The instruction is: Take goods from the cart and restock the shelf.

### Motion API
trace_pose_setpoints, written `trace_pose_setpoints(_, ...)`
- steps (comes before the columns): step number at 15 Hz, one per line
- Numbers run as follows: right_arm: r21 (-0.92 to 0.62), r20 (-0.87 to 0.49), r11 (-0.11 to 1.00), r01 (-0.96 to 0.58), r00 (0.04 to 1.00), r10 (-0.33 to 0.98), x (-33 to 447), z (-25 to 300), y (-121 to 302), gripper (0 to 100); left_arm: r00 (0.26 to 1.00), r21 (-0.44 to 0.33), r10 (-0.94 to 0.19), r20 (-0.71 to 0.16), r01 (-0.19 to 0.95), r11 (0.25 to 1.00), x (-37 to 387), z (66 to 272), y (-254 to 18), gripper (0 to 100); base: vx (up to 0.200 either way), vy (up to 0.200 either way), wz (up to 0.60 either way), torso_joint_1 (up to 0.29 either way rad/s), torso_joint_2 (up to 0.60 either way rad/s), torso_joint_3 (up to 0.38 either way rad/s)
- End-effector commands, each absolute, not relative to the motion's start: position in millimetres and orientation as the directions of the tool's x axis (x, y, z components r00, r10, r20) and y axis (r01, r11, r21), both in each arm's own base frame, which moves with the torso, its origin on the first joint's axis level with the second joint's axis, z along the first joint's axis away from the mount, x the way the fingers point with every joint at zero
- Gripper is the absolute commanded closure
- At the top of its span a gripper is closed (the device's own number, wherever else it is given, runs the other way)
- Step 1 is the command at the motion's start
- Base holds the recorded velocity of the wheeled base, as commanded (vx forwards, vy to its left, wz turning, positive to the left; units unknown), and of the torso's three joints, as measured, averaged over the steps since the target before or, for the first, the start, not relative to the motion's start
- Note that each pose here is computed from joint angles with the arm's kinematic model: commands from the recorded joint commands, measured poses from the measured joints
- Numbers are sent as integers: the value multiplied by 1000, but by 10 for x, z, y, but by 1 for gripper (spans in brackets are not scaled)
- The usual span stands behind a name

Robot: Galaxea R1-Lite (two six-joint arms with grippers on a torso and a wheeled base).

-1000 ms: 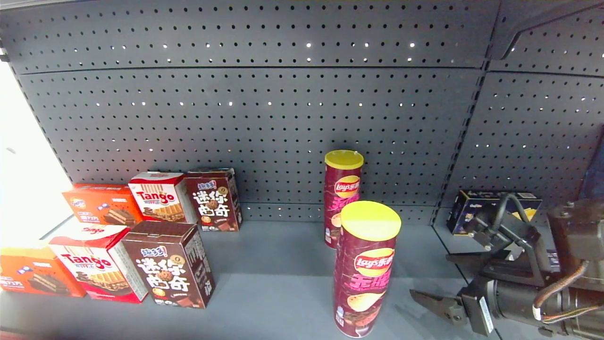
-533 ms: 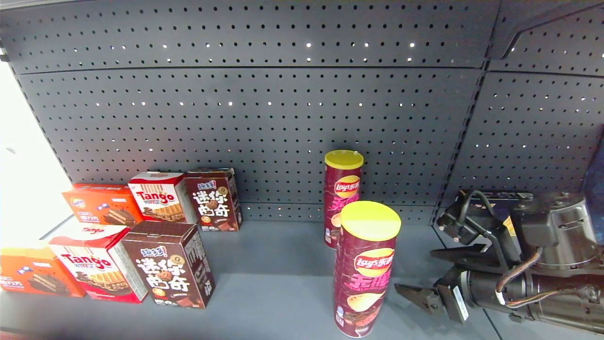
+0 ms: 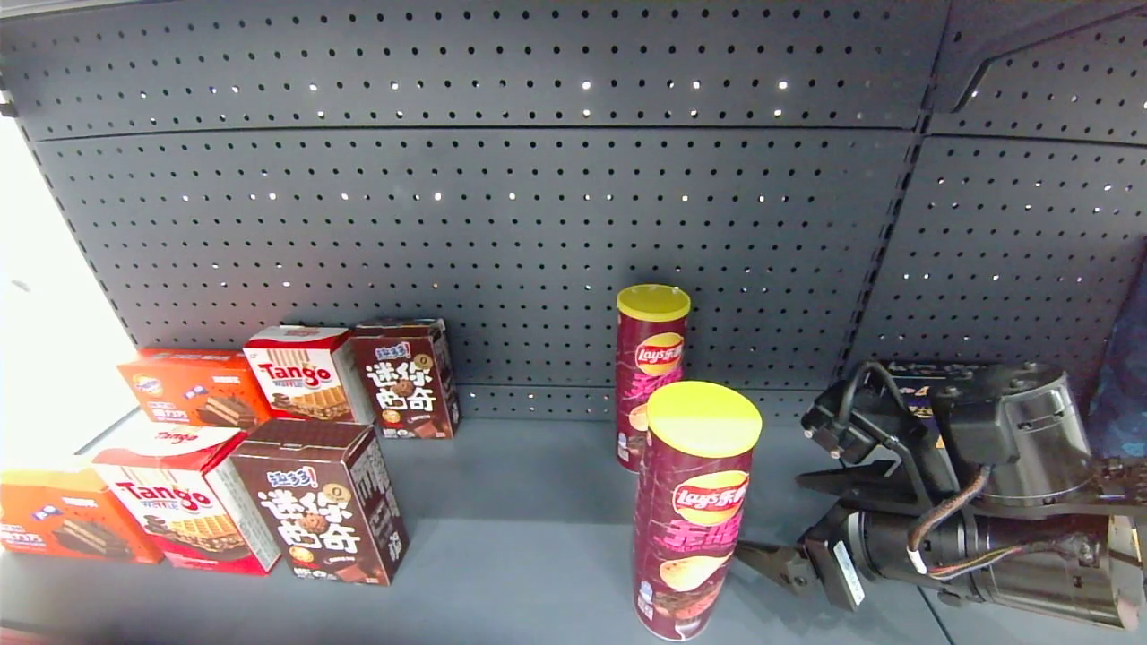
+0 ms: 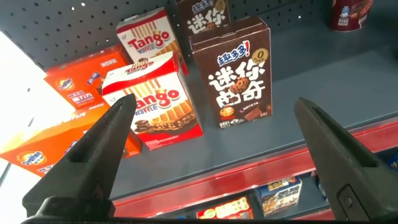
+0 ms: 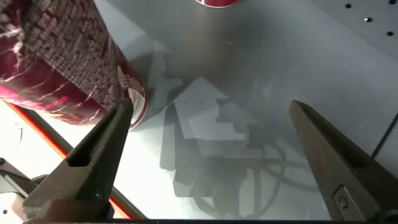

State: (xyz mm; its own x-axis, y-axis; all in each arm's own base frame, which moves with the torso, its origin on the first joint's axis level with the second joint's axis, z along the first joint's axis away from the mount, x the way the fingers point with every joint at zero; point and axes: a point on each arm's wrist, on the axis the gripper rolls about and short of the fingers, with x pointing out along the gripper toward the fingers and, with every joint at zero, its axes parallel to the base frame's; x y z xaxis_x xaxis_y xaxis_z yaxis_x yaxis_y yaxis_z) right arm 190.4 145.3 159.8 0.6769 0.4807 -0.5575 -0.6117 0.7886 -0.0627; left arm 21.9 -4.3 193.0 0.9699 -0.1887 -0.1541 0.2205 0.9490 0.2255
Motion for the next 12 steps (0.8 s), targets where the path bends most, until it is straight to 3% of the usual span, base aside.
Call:
trace_pose_setpoints(1,-63,-558,781,-622,670,489,1886,1599,1477,0,969,226,-187,-159,220,949,225,1924,-45,0,0,0,0,0,0,0)
trace_pose_setpoints(12,-63,-572,773,-631,658,490,1847,1553,1478,0,969,225,-187,-159,220,949,225,1924,-45,0,0,0,0,0,0,0)
